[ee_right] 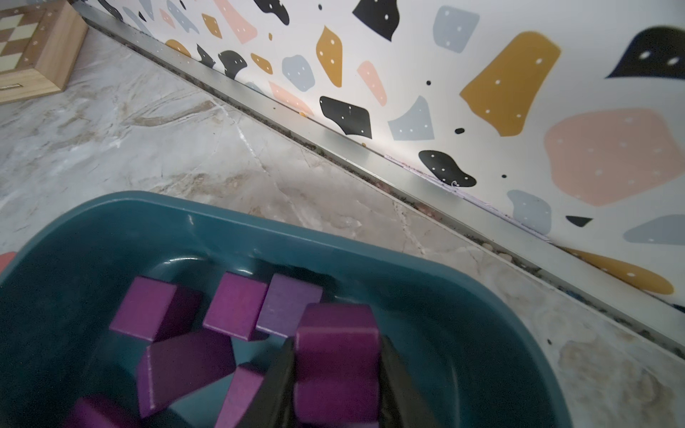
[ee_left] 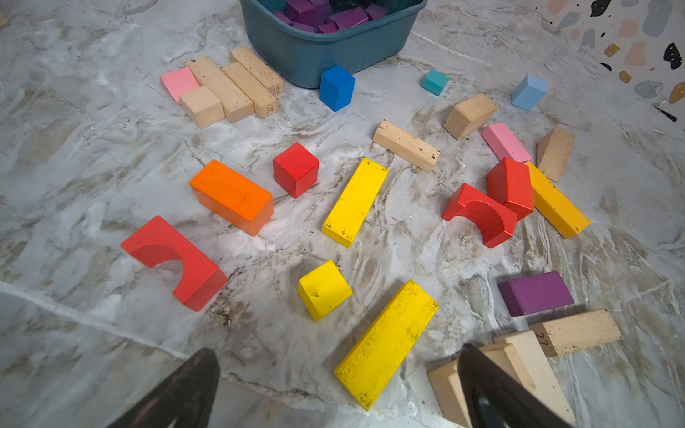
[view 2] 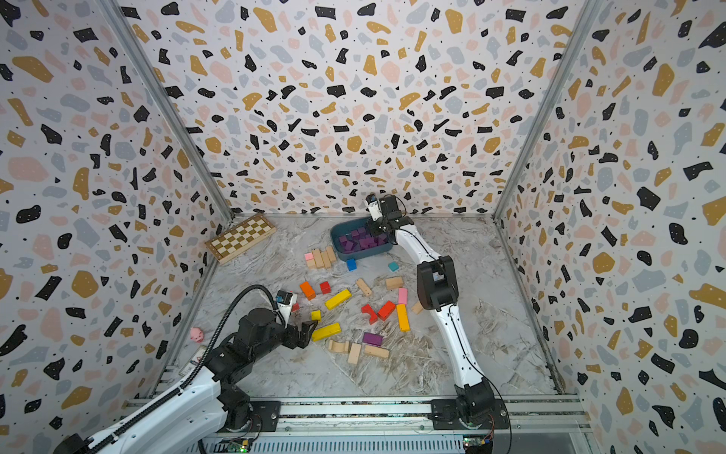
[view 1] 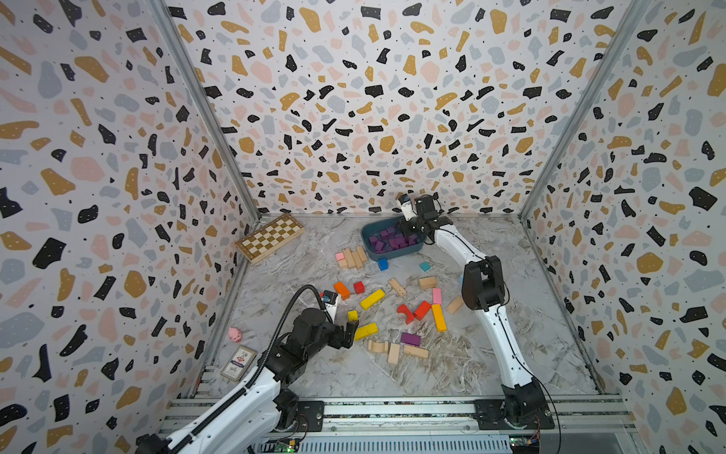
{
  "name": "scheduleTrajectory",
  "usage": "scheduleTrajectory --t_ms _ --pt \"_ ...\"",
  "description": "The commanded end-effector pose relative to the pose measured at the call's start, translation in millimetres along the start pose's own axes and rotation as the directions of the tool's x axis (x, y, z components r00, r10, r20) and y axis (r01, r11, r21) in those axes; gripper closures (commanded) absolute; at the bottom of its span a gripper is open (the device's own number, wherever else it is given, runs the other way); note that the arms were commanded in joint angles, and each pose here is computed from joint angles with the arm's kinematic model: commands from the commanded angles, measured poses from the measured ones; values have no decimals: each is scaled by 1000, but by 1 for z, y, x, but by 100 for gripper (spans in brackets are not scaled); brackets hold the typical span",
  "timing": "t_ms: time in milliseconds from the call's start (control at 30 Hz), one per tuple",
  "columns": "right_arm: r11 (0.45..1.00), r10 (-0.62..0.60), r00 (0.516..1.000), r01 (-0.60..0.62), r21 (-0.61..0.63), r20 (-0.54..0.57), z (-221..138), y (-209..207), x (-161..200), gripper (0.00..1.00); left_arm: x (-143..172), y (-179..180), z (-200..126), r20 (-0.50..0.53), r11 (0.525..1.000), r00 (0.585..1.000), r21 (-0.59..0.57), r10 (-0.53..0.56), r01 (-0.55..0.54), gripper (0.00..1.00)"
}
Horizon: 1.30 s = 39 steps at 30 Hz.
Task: Pick purple bricks into the storage bin
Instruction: Place the building block in the storage box.
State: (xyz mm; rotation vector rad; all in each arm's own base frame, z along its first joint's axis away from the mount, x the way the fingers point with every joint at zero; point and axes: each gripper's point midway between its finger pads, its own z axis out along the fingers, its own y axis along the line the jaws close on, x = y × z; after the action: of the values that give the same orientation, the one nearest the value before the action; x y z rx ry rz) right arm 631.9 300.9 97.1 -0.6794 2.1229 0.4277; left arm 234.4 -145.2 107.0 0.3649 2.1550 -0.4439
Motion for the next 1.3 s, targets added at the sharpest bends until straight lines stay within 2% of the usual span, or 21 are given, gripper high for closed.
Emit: scheduleTrajectory --t_ms 0,167,433,600,633,667,700,867,1033,1133,1267 --pt "1000 -18 999 18 2 48 -15 1 -26 65 -12 -1 -1 48 1000 999 1 -2 2 1" --pt "1000 -19 999 19 4 48 -18 1 -28 49 -12 0 -1 49 1000 999 -2 -3 3 1" --pt "1000 -25 998 25 3 60 -29 4 -39 44 -11 0 -1 49 1000 999 -3 -3 4 1" --pt "999 -34 997 34 -1 64 -49 11 -48 35 -12 0 -1 51 1000 999 -2 -2 2 1" --pt "999 -39 997 39 -3 63 -54 13 -49 29 -12 0 -1 51 1000 999 0 -3 3 1" --pt "999 -45 997 45 -4 60 -58 16 -49 10 -12 0 -2 53 1000 999 0 -2 2 1" --pt "999 -50 997 50 -1 59 -63 18 -49 0 -12 0 -2 54 1000 999 0 -4 4 1" --pt "996 -94 993 94 6 68 -95 37 -51 0 -12 -1 -2 56 1000 998 2 -2 2 1" --pt "983 -180 981 178 39 75 -135 72 -36 0 -12 -1 -1 52 1000 999 5 -2 2 1" --pt "974 -222 972 217 65 80 -164 98 -15 0 -12 -2 0 46 1000 999 6 -2 2 1" --pt "976 -213 975 211 49 53 -196 125 24 0 -11 -2 0 43 1000 999 9 -1 1 1"
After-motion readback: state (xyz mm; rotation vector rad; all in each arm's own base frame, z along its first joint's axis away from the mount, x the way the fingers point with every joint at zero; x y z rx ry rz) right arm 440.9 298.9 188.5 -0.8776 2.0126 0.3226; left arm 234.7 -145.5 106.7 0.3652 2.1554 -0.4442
